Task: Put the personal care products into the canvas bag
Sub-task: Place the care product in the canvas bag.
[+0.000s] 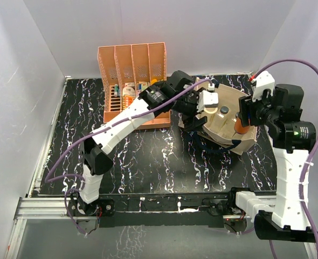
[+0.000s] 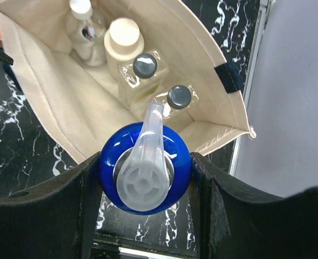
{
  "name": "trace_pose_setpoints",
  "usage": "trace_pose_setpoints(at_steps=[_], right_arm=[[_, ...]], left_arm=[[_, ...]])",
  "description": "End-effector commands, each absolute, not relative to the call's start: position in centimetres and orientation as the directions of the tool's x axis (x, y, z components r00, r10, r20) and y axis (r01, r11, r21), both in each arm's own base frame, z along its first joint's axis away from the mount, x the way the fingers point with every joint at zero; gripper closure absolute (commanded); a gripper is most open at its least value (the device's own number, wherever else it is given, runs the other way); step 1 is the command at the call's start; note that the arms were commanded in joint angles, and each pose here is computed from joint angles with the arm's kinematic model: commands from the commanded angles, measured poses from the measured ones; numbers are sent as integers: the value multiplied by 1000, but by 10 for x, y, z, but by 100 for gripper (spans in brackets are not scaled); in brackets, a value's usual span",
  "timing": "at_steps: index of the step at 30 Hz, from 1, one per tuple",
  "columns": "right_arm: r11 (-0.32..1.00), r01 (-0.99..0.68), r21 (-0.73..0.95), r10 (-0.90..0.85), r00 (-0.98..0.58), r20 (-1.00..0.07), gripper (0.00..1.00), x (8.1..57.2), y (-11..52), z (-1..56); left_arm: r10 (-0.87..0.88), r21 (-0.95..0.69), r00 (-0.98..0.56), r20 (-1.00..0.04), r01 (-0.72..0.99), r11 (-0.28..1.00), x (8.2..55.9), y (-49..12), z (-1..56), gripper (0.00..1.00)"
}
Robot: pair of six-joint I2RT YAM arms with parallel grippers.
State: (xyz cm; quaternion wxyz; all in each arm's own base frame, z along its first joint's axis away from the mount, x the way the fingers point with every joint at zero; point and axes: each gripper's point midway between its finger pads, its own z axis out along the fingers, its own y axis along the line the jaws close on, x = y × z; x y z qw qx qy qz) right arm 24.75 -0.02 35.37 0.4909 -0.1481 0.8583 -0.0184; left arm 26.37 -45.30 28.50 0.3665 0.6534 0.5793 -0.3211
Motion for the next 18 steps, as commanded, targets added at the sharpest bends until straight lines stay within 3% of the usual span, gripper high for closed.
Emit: trace_pose_setpoints(at_steps=[1, 18], right_arm=[[953, -167, -253, -299, -389, -871, 92, 266, -14, 374], [933, -102, -345, -349, -489, -800, 92, 293, -43, 339]], left_arm=[[475, 113, 167, -864, 984, -140, 253, -469, 293, 19], [410, 99, 222, -885, 949, -299, 222, -515, 266, 22]])
